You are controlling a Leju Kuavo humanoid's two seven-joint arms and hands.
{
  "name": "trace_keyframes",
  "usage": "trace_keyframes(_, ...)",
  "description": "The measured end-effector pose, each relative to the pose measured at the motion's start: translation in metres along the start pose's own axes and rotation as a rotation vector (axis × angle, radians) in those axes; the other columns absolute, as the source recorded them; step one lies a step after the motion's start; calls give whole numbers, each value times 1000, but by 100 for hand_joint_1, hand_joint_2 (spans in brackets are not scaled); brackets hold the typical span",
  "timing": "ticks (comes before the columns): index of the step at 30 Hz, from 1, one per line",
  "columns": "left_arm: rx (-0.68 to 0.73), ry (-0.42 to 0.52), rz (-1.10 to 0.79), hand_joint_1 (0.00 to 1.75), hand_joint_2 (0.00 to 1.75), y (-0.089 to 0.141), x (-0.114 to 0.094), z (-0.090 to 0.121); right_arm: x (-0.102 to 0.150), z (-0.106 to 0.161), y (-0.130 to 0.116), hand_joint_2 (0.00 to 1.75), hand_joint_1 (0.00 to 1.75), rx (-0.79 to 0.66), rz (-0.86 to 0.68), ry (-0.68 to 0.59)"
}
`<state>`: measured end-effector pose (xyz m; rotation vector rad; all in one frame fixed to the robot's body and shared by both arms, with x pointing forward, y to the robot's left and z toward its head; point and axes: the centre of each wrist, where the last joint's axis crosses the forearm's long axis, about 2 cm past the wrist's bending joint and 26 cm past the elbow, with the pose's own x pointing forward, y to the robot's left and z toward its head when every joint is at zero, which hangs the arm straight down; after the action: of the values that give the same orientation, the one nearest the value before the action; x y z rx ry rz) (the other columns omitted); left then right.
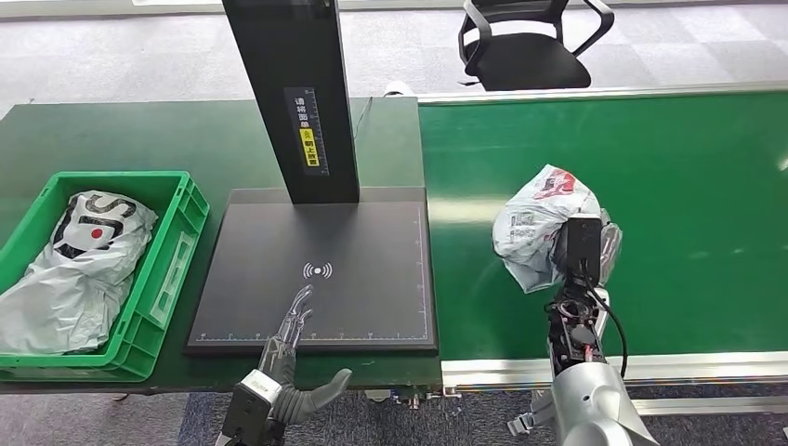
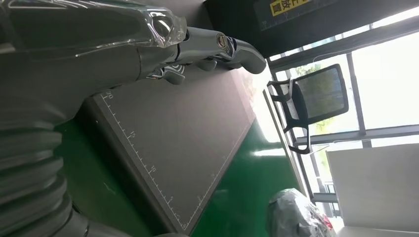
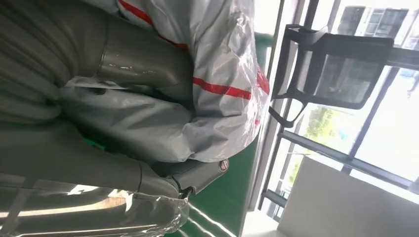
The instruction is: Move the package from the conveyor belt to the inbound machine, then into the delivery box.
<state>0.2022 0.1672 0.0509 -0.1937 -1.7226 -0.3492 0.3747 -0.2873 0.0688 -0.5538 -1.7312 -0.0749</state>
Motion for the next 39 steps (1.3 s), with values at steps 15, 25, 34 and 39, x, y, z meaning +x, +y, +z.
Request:
trace_keyframes(15,11,1,-19,0,175,4,2,-6,77,22,43,175,175,22,-168,-361)
trace_keyframes(25,8,0,-26,0,175,5,2,-7,111,43,60,175,175,122,-323,-466)
trace_keyframes(34,-7,-11,-45,0,175,6,4,-14,142,72,120,175,175,488,-543,-467)
trace_keyframes(39,-8,-12,-48,0,175,6,4,-14,143,84,140,175,175,574,-549,-430)
